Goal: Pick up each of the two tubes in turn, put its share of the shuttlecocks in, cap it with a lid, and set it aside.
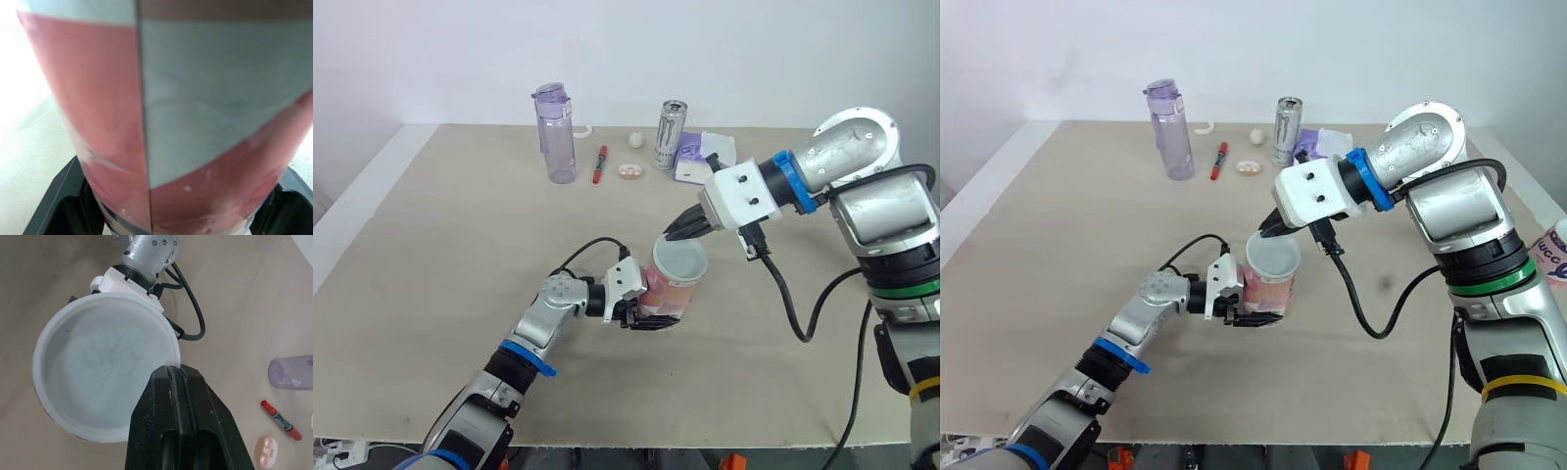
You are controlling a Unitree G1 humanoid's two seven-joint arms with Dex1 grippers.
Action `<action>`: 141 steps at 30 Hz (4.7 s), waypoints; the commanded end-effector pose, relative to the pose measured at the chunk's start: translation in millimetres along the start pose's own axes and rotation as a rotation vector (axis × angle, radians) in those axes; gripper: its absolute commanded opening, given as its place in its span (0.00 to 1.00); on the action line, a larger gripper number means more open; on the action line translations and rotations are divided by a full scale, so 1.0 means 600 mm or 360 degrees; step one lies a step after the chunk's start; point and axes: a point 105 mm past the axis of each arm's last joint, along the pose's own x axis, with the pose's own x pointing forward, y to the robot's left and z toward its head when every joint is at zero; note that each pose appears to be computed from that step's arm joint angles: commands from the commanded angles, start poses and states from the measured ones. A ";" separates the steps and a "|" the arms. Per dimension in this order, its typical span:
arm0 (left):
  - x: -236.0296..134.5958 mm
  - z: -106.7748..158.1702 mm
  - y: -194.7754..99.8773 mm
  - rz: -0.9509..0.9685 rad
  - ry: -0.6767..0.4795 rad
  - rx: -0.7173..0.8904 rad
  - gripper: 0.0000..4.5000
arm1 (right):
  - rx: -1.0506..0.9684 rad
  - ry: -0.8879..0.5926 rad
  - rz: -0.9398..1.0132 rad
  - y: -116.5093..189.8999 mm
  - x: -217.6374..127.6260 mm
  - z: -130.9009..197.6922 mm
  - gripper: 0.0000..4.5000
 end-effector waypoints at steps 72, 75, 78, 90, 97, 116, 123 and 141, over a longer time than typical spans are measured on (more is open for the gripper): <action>-0.041 -0.034 0.025 0.0206 0.0156 -0.0081 0.70 | 0.1024 -0.0579 -0.0508 0.008 -0.079 -0.050 0.01; -0.049 -0.031 0.028 0.0217 0.0157 -0.0056 0.70 | 0.1189 -0.0730 -0.0765 0.027 -0.124 -0.074 0.01; -0.053 -0.029 0.027 0.0215 0.0151 -0.0040 0.70 | 0.1258 -0.0709 -0.0918 0.065 -0.124 -0.105 0.01; -0.061 -0.012 0.013 0.0125 0.0056 -0.0021 0.95 | 0.1402 -0.0564 -0.0665 0.230 0.046 -0.162 0.37; -0.073 0.005 0.014 0.0111 0.0001 0.0057 1.00 | 0.1351 -0.0655 -0.0530 0.233 0.087 -0.144 0.93; -0.196 0.045 -0.024 0.0178 -0.0119 -0.0131 1.00 | 0.1194 -0.0866 -0.0587 0.160 0.180 -0.112 0.99; -0.198 0.034 -0.039 0.0276 -0.0117 -0.0106 1.00 | 0.1189 -0.0918 -0.0585 0.141 0.206 -0.100 0.99; -0.188 0.037 -0.043 0.0300 -0.0101 -0.0007 1.00 | 0.1321 -0.0900 -0.0883 0.140 0.164 -0.114 0.70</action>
